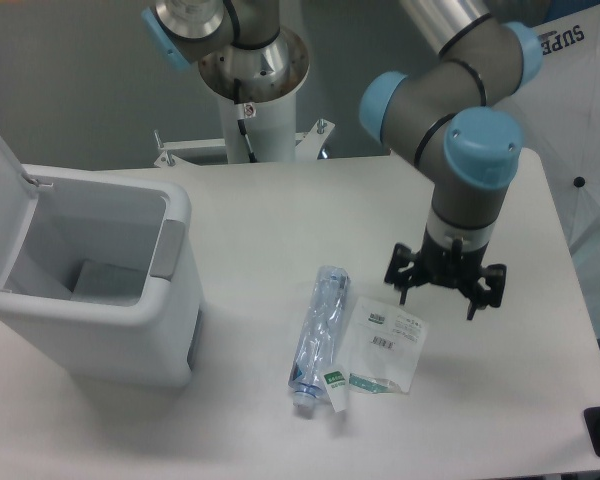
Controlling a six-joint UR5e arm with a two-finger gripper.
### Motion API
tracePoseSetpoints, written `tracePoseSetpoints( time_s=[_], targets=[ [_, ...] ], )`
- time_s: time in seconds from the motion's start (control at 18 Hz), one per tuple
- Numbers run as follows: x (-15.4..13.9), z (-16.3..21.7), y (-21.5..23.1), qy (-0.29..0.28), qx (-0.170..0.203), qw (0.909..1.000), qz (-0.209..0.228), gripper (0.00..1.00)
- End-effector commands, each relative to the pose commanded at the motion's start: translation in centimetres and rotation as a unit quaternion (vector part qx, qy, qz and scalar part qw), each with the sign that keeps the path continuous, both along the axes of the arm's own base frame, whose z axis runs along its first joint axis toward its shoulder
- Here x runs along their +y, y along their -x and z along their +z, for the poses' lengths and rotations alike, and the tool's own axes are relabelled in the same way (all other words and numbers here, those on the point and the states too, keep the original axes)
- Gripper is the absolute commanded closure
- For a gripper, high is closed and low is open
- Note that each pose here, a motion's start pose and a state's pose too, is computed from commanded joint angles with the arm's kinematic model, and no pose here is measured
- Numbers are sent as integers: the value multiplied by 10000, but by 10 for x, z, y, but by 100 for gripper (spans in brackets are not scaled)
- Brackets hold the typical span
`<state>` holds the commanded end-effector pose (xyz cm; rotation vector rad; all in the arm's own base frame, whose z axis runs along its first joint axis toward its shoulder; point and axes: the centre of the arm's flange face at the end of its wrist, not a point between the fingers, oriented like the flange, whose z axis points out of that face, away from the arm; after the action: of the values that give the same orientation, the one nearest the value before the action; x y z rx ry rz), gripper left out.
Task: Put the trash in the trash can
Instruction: 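Move the gripper down over the white packet and green tube, then lower the gripper and close it on the white packet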
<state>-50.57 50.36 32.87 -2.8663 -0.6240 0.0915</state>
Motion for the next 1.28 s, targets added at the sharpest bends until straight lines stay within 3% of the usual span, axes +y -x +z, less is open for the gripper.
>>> tracePoseSetpoints(
  time_s=[0.56, 0.72, 0.94, 1.11, 1.28],
  targets=[
    [64, -27, -49, 17, -123, 9998, -173, 0],
    [66, -37, -59, 109, -187, 9995, -228, 0],
    [80, -59, -74, 653, 77, 9972, -346, 0],
    [85, -68, -77, 717, 64, 9967, -381, 0],
    [88, -76, -78, 764, 36, 9963, -404, 9]
  ],
)
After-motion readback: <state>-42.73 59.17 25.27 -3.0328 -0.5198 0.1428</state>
